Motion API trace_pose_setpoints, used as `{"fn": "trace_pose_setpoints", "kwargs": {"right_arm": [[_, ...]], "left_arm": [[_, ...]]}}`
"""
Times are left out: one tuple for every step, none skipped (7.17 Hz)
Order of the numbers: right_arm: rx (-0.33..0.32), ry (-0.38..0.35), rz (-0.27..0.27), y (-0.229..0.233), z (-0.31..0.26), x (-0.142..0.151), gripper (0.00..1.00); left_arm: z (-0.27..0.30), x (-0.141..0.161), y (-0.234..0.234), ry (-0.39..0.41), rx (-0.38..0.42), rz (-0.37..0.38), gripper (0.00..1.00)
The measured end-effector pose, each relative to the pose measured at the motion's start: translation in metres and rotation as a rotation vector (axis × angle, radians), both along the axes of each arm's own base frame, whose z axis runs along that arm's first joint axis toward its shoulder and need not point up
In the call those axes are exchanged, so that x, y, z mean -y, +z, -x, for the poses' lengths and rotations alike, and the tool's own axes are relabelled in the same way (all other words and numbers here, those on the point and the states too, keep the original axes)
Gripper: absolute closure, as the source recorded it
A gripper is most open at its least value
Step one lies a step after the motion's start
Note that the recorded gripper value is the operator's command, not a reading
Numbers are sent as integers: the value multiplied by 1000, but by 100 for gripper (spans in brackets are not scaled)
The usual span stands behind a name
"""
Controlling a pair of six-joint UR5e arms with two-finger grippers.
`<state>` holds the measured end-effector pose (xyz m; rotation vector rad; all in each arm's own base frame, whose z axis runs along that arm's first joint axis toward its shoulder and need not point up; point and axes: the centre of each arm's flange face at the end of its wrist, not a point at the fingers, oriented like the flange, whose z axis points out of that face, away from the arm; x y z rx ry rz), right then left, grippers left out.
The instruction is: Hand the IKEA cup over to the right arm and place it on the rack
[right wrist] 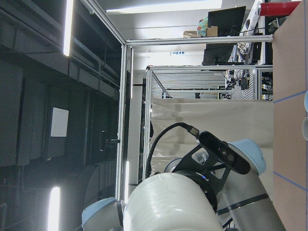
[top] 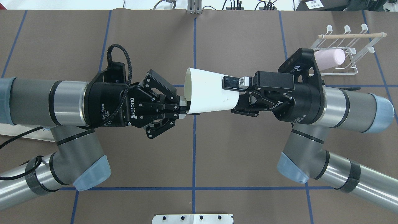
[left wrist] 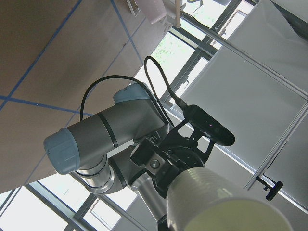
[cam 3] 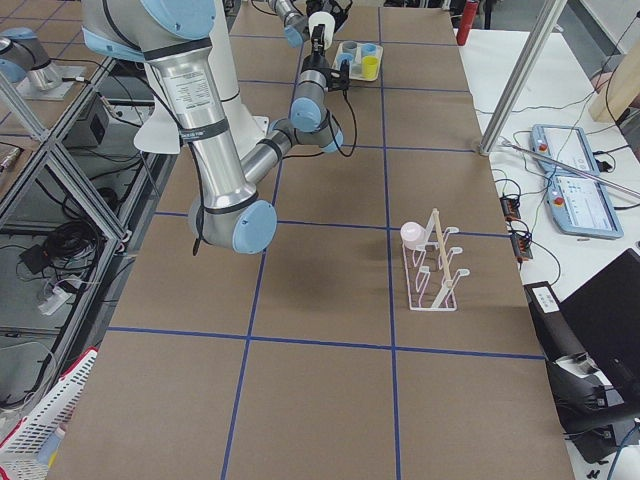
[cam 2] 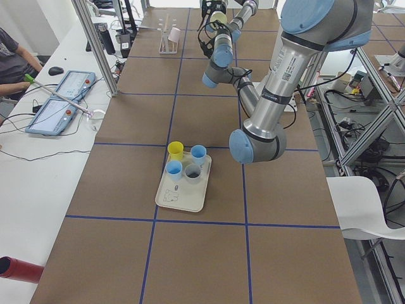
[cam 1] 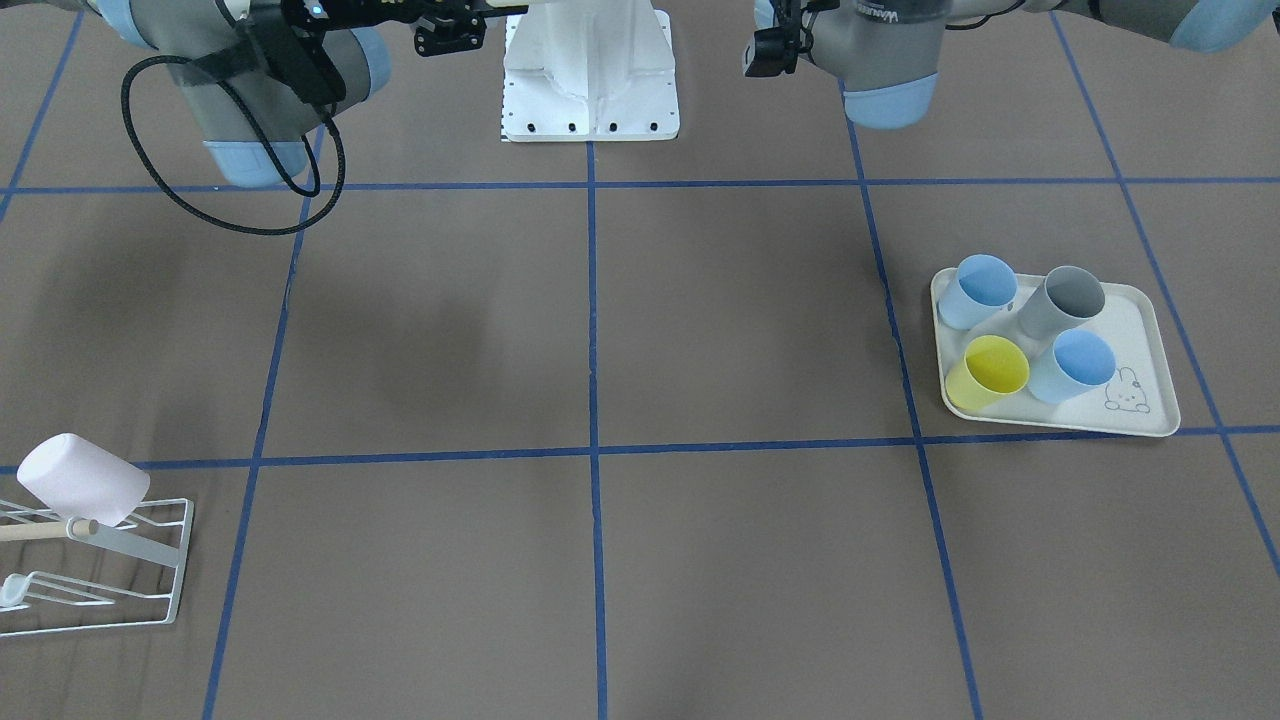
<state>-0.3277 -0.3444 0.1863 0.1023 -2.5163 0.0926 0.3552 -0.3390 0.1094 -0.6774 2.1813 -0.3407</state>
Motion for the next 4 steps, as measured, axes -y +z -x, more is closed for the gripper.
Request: {"fn": "trace_pose_setpoints", "kwargs": {"right_arm": [[1,-1,-1,0,0,0,76],[0,-1,0,1,0,0,78],[1,0,-1,1,0,0,78],[-1,2,0,2,0,0,78]], "left_arm": [[0,0,0,-1,1,-1,52],[0,0,0,-2,1,-1,1],[2,1,0,-15,-5,3,0],[9,4,-2,-39,-20,8,0]]}}
